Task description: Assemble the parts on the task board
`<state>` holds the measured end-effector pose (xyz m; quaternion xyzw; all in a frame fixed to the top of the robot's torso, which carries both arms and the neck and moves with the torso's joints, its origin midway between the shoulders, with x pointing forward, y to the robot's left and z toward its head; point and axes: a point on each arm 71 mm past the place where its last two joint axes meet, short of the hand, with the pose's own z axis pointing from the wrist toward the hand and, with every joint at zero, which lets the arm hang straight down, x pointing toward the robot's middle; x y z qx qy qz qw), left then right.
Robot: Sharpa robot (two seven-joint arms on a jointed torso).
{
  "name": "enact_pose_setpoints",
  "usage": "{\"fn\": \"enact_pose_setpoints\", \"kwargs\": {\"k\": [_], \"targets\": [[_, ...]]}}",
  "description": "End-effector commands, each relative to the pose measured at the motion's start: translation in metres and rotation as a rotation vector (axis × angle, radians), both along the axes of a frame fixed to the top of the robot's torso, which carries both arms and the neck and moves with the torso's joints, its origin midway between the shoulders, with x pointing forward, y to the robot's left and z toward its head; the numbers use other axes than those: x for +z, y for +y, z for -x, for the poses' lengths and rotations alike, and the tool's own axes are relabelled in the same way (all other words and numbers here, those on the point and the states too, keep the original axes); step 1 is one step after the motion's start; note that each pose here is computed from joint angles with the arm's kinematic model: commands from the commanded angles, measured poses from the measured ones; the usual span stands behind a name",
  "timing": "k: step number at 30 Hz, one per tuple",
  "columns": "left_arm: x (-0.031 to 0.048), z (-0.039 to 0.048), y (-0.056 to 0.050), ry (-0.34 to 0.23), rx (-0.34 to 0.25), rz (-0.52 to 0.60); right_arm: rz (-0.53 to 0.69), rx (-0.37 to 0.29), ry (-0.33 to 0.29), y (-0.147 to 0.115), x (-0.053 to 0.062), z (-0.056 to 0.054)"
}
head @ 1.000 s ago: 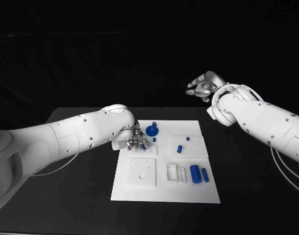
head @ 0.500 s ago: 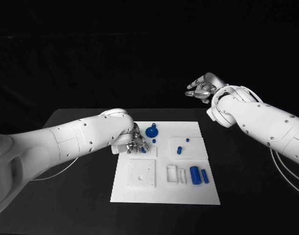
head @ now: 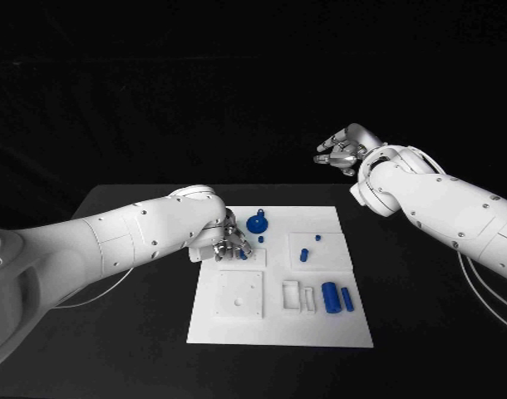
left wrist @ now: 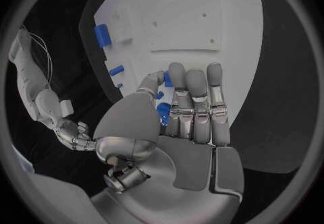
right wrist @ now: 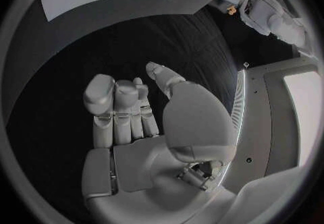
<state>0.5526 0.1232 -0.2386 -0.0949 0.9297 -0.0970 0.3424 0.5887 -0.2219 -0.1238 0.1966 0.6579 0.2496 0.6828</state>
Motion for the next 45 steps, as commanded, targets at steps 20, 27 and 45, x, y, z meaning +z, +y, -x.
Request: {"fn": "enact_pose_setpoints", "kwargs": {"k": [20,27,45], "targets": [[-0.0004,-0.0009,-0.0017,0.004,-0.010,0.006,0.007,0.010,0.007,0.0030,-0.0005,0.0002],[-0.0006,-0.0014,-0.0011,0.007,-0.012,0.002,0.007,0.010,0.008,0.0031,-0.0005,0.0002],[-0.0015,-0.0007,-0.0010,0.025,-0.025,-0.009,0.008,0.012,0.012,0.0047,-0.0011,-0.0001]]}}
